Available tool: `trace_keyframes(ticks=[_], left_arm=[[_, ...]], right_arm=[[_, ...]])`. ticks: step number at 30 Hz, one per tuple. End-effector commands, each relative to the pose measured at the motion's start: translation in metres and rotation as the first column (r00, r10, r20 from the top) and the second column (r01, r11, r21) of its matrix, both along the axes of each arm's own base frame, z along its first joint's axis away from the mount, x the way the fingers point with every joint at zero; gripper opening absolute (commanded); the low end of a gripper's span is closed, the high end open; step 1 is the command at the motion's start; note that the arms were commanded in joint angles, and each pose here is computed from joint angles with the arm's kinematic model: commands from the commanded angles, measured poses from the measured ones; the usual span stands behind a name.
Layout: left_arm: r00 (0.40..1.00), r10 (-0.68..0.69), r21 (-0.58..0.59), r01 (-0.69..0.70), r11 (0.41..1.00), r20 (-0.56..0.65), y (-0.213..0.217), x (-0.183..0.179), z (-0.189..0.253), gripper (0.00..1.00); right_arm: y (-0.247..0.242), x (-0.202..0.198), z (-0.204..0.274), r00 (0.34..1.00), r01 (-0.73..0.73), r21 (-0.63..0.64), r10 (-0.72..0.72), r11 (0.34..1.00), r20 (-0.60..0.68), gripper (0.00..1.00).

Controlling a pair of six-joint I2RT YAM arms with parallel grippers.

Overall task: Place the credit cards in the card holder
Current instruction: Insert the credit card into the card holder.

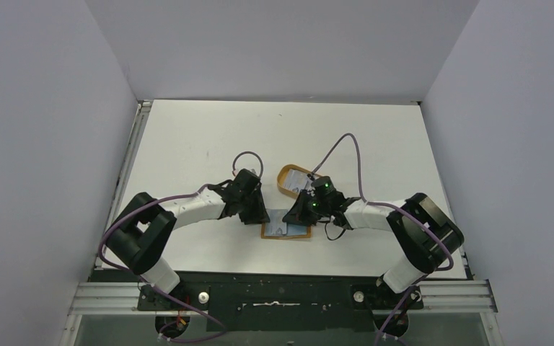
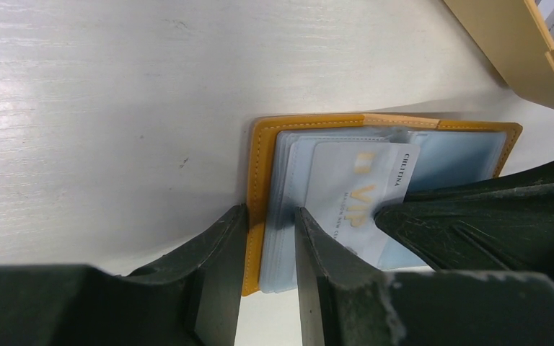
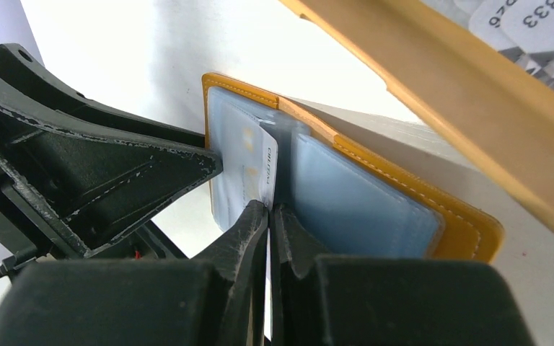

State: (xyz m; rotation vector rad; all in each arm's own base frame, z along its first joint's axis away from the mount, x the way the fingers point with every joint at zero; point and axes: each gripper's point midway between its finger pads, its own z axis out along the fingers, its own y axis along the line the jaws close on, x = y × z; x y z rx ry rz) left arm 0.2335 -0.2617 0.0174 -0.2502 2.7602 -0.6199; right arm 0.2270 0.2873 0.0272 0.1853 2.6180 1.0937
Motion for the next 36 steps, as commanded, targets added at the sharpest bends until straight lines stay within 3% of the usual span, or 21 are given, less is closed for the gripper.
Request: trace_keyframes(ticks=[1,10,18,27,36], left_arm=[[0.998,-0.015,0.048,0.018,0.999,-0.059,0.011,-0.018,-0.018,0.26],[0.999,-0.019,0.024,0.020,0.999,-0.045,0.009,-0.018,-0.013,0.28],[0.999,-0.032,-0.023,0.032,0.999,-0.025,0.001,-0.016,-0.008,0.32],[1.000,0.000,-0.040,0.000,0.999,0.006,0.006,-0.013,-0.002,0.55],[0.998,0.050,-0.011,-0.050,0.999,0.043,0.023,-0.007,0.007,0.68]], right_arm=[[0.007,0.008,0.009,0.997,-0.024,-0.030,0.026,0.999,0.072,0.02],[0.012,0.009,0.015,0.995,-0.050,-0.052,0.055,0.997,0.087,0.37],[0.024,0.006,0.020,0.988,-0.107,-0.090,0.116,0.990,0.099,0.43],[0.034,0.006,0.028,0.980,-0.147,-0.098,0.158,0.984,0.118,0.48],[0.020,0.009,0.043,0.976,-0.130,-0.184,0.159,0.974,0.150,0.61]])
